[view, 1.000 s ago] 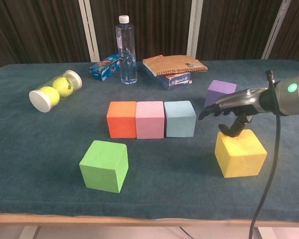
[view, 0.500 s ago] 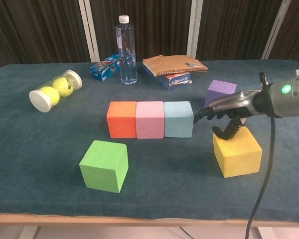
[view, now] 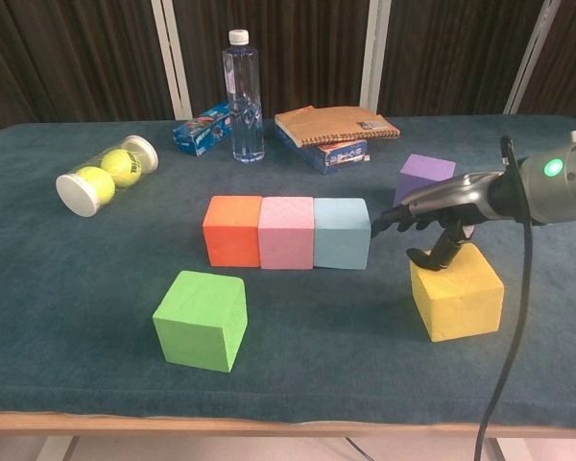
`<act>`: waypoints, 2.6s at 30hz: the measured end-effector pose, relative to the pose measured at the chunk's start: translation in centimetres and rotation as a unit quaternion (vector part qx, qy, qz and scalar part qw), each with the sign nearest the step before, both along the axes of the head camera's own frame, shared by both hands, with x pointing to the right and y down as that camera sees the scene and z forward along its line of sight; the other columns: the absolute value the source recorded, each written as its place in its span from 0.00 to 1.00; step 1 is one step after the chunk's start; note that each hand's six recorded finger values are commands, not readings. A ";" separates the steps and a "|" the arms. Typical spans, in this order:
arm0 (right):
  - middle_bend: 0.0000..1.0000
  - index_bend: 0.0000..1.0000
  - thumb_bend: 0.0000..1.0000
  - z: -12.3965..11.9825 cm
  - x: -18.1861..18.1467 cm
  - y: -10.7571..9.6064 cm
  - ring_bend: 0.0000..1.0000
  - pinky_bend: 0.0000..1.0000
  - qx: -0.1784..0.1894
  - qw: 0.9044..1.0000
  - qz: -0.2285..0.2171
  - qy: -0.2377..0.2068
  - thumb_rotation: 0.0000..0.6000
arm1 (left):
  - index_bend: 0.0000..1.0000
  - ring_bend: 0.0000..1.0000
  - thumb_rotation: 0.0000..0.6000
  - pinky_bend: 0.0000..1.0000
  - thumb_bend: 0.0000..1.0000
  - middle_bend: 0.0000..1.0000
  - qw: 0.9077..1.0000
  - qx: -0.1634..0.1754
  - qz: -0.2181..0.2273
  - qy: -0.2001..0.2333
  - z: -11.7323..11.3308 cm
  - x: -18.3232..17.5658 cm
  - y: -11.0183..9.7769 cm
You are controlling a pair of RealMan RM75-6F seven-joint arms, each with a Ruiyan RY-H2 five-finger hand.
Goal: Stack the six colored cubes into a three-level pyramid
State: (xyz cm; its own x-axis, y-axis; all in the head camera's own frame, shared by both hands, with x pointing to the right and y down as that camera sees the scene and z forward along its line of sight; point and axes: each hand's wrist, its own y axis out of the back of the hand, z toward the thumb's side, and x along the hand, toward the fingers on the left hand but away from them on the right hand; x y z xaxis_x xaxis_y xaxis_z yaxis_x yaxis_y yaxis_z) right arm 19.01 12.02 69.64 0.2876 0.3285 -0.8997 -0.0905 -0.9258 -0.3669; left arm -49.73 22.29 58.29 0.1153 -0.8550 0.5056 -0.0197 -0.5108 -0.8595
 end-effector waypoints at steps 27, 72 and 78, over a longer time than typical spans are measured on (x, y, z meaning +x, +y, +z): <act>0.00 0.02 0.37 -7.0 6.8 -0.9 0.00 0.00 0.117 0.992 0.036 -0.041 1.00 | 0.00 0.00 1.00 0.07 0.07 0.03 0.993 -0.023 0.069 0.090 -2.5 5.0 1.3; 0.00 0.00 0.37 -12.5 21.9 -3.1 0.00 0.00 0.134 0.979 0.143 -0.055 1.00 | 0.20 0.00 0.99 0.07 0.19 0.00 0.959 -0.182 0.136 0.170 9.5 30.2 -1.0; 0.00 0.00 0.37 -12.1 22.5 -3.0 0.00 0.00 0.125 0.980 0.147 -0.053 1.00 | 0.21 0.00 0.96 0.07 0.19 0.00 0.960 -0.182 0.138 0.160 10.4 31.0 -1.3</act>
